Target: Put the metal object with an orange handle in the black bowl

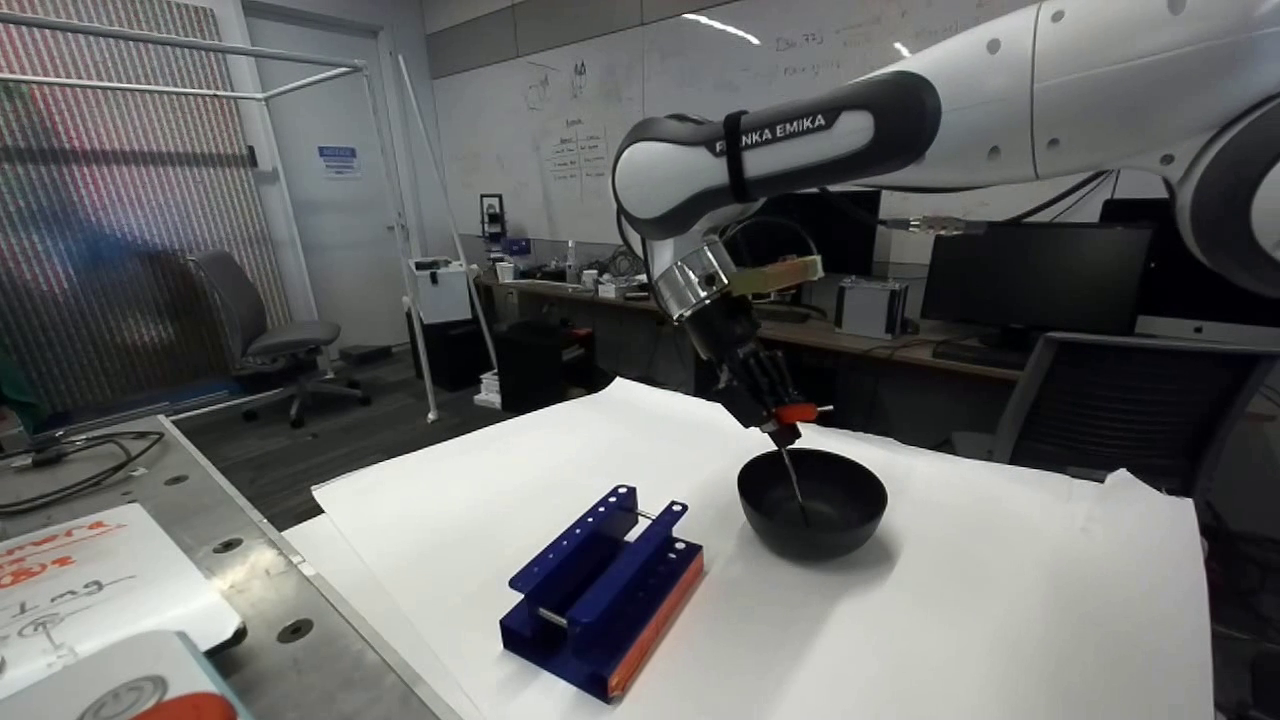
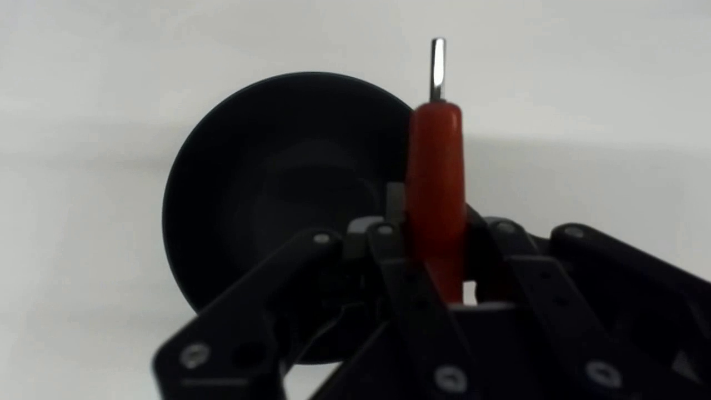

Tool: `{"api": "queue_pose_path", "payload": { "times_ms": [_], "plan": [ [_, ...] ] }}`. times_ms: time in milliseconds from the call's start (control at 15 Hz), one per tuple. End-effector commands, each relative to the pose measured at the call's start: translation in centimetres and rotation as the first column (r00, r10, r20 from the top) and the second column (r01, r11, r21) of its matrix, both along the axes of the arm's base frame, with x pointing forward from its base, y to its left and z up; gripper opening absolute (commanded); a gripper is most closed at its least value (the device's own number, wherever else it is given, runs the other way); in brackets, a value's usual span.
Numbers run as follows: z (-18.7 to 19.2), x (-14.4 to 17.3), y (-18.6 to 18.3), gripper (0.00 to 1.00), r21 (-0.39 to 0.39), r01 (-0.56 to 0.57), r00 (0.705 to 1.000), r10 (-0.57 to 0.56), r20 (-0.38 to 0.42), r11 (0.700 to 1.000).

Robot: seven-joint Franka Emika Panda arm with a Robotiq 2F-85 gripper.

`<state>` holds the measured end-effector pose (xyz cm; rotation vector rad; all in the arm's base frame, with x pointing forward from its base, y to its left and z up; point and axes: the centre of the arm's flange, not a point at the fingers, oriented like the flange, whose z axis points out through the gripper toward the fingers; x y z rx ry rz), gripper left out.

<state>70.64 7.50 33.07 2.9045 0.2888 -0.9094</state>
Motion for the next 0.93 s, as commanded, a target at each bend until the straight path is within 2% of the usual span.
{"api": "queue_pose_path", "payload": {
  "times_ms": [0,133,200,267,400,800,867],
  "plan": [
    [-1.3,0.4,-0.7,0.12,0.037,0.019,1.000,-0.019,0.011,0.999],
    [-1.9,0.7,-1.0,0.12,0.049,0.027,1.000,-0.028,0.007,0.998],
    [-2.3,0.9,-1.1,0.16,0.058,0.036,0.999,-0.036,-0.003,0.998],
    [-2.7,1.0,-1.3,0.43,0.063,0.041,0.999,-0.041,-0.011,0.997],
    [-3.2,1.2,-1.5,0.51,0.076,0.054,0.998,-0.052,-0.022,0.996],
    [-3.5,1.3,-2.0,0.97,0.135,0.071,0.997,-0.068,-0.026,0.988],
    [-3.3,1.3,-2.0,1.00,0.148,0.068,0.998,-0.067,-0.016,0.987]
  ]
}}
